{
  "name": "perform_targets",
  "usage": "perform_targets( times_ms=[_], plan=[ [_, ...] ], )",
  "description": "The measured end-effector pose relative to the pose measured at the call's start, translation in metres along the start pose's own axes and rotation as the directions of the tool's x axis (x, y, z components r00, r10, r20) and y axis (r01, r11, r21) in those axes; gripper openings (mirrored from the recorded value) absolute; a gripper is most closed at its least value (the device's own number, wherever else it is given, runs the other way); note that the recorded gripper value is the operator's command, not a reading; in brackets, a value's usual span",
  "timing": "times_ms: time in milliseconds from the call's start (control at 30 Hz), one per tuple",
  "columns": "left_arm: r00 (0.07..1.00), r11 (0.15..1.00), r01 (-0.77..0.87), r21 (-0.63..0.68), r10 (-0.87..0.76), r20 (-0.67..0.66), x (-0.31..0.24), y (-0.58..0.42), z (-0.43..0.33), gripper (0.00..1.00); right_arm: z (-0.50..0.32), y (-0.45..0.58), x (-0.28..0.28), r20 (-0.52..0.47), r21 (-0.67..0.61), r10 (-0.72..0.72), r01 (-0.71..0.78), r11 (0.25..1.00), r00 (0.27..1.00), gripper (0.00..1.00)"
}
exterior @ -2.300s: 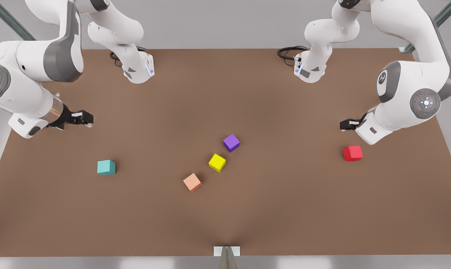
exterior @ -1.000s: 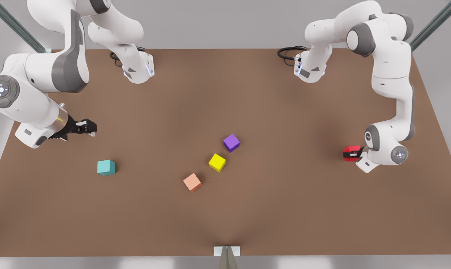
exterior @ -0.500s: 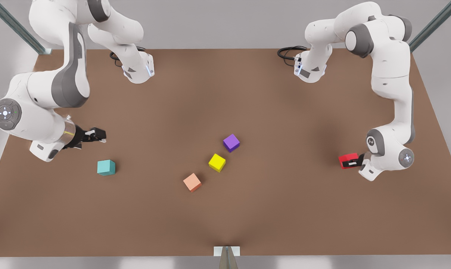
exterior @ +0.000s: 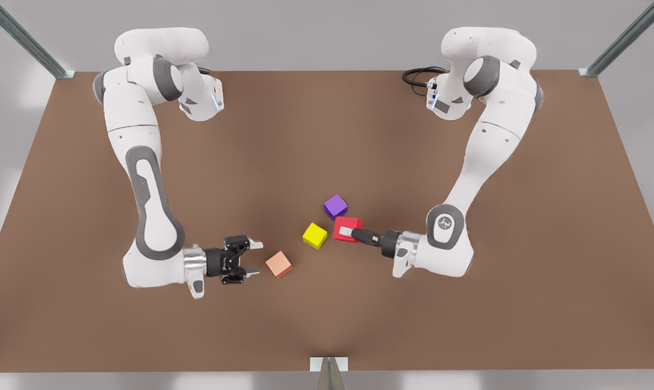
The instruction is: Pick up red wooden cube and pass to hand red wooden cube and place in blue wooden cube
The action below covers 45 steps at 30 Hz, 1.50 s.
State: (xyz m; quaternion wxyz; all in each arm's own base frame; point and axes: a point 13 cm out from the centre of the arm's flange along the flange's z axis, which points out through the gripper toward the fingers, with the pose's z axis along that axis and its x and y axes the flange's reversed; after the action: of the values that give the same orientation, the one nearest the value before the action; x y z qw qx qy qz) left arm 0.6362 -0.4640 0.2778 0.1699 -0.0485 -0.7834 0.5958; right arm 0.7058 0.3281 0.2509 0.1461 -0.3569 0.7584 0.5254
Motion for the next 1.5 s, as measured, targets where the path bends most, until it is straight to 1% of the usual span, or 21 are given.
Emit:
perform_targets(
  times_ms=[100,167,300,433,533,767,1000,1233,1500],
  plan=[
    [1.0,0.998,-0.016,0.057,0.014,0.021,-0.013,-0.011,0.01,0.67,0.028,0.001,-0.023,0.115,0.017,-0.143,0.142,0.99,0.983,1.0],
    [0.999,0.997,-0.019,0.07,0.017,0.031,-0.017,-0.012,0.011,0.67,0.043,0.009,-0.028,0.168,0.023,-0.212,0.212,0.977,0.963,1.0],
    [0.999,0.996,-0.022,0.083,0.018,0.047,-0.023,-0.007,0.01,0.67,0.06,0.031,-0.02,0.245,0.042,-0.31,0.31,0.95,0.919,1.0],
    [0.998,0.995,-0.024,0.1,0.018,0.057,-0.027,-0.004,0.009,0.67,0.078,0.043,-0.027,0.322,0.073,-0.411,0.411,0.909,0.853,1.0],
    [0.998,0.994,-0.026,0.109,0.019,0.062,-0.028,-0.005,0.009,0.67,0.093,0.051,-0.035,0.356,0.104,-0.482,0.478,0.872,0.801,1.0],
    [0.997,0.993,-0.04,0.115,0.033,0.067,-0.029,-0.006,0.008,0.67,0.111,0.052,-0.037,0.385,0.171,-0.603,0.587,0.791,0.699,1.0],
    [0.997,0.992,-0.053,0.116,0.046,0.068,-0.03,-0.002,0.01,0.67,0.132,0.076,-0.042,0.404,0.192,-0.687,0.678,0.71,0.604,1.0],
    [0.996,0.991,-0.066,0.116,0.058,0.071,-0.03,-0.001,0.01,0.67,0.149,0.088,-0.04,0.409,0.215,-0.729,0.718,0.662,0.55,1.0],
    [0.995,0.99,-0.077,0.117,0.069,0.072,-0.03,-0.002,0.011,0.67,0.17,0.093,-0.037,0.392,0.24,-0.764,0.745,0.622,0.512,1.0]
  ],
)
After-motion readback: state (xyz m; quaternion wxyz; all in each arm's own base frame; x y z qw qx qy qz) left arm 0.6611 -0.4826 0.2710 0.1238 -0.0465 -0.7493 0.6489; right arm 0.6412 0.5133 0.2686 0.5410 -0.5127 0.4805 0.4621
